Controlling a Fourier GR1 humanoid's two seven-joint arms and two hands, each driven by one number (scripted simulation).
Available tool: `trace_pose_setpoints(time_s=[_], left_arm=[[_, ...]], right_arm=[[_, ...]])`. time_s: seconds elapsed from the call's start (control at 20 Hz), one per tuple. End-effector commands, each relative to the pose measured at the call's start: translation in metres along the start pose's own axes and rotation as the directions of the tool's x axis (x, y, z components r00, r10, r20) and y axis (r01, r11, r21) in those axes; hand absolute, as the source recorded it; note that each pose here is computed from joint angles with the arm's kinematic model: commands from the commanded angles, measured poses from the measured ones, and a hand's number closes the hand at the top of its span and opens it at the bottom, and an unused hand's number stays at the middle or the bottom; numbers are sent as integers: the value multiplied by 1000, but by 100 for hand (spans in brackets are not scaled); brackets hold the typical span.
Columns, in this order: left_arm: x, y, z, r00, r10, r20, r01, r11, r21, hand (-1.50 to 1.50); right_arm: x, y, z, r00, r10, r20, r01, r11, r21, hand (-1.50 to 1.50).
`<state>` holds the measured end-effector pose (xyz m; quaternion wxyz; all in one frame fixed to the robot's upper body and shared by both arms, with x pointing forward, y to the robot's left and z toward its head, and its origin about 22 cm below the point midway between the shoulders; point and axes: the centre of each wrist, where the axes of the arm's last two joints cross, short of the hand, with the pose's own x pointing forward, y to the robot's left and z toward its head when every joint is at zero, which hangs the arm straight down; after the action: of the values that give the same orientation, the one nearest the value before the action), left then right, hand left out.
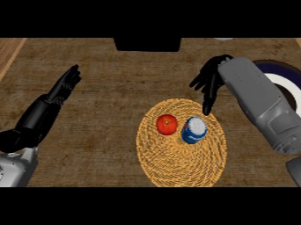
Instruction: Pick the can from the placemat and place it in the plate
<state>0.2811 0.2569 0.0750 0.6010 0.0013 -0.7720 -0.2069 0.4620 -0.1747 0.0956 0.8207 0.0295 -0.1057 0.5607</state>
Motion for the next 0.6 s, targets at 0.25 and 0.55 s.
trace_pose_setpoints(time_s=[0.25, 0.55], left_arm=[[-7, 3, 8, 1000, 0, -1, 0, 1000, 8, 0], [0, 12, 14, 1000, 14, -17, -14, 1000, 24, 0]], right_arm=[[7, 28, -42, 994, 91, -56, -84, 990, 112, -150], [22, 39, -50, 992, 107, -63, -96, 982, 163, -150]])
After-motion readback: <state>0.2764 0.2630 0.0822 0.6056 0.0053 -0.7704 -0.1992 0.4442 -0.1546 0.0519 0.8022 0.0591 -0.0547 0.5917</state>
